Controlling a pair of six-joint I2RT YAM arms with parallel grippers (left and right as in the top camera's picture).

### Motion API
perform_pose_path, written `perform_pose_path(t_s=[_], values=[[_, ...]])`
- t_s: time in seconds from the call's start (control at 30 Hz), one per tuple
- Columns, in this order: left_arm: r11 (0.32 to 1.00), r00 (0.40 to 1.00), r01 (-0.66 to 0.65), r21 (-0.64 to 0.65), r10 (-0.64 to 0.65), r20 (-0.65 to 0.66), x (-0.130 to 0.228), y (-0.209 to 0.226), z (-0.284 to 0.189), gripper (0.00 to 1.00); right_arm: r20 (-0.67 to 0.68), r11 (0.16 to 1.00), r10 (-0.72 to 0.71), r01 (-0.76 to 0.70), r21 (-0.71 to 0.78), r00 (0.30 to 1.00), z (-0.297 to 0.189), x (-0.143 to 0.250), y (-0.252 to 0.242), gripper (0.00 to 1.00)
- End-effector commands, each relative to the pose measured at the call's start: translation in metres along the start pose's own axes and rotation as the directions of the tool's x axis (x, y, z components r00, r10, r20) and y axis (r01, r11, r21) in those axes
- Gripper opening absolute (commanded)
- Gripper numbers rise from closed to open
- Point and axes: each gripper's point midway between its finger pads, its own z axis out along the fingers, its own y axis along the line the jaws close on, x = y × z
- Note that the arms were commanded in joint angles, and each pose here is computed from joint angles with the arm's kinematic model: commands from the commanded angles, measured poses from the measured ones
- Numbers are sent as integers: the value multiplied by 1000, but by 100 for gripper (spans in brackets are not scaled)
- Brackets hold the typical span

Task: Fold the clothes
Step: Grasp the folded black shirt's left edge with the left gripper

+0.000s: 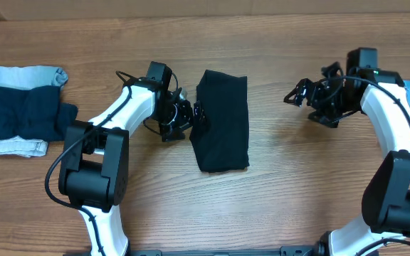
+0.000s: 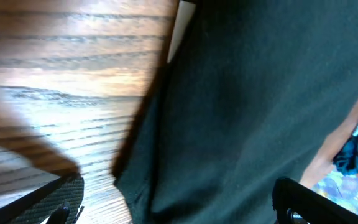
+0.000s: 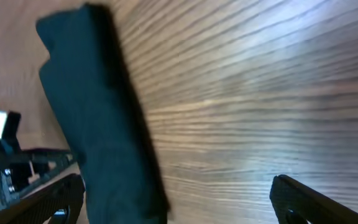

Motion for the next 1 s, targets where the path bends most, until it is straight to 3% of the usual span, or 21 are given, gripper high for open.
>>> perform_pose_path(t_s=[0.0, 0.23, 0.3, 0.37, 0.5, 0.57, 0.63, 0.8, 0.9, 0.97], values=[[999, 1000, 16, -44, -15, 19, -1, 7, 0, 100, -2, 999, -46, 46, 19, 999, 1, 1, 6, 100], [992, 998, 19, -127, -26, -54, 27, 24, 15, 99, -129, 997, -48, 55, 49, 990, -1, 34, -3, 95], [991, 998, -20, -130, 11, -68, 30, 28, 14, 87, -169, 998, -23, 34, 58, 985, -2, 44, -5, 91], [991, 997, -72, -113, 67, -45, 23, 26, 9, 84, -206, 997, -14, 28, 65, 979, 4, 56, -7, 89], [981, 987, -161, -111, 161, -8, 20, 18, -8, 85, -294, 991, -97, 118, 54, 951, 29, 88, -2, 90], [981, 994, -96, -170, 103, 33, 12, 31, -13, 93, -307, 984, -150, 172, 43, 940, 39, 95, 9, 88], [992, 992, -115, -48, 117, 47, 4, 16, -10, 100, -273, 977, -198, 213, 28, 942, 45, 88, 17, 92], [991, 992, -78, 111, 88, -88, 22, -5, 36, 100, -201, 980, -187, 195, 24, 962, 42, 67, 11, 96], [990, 986, 11, 144, 14, -168, 31, -9, 77, 96, -192, 989, -146, 151, 8, 970, 36, 63, 5, 96], [987, 989, 20, 157, 4, -146, 23, -12, 79, 94, -189, 990, -141, 143, -4, 972, 36, 62, 6, 95]])
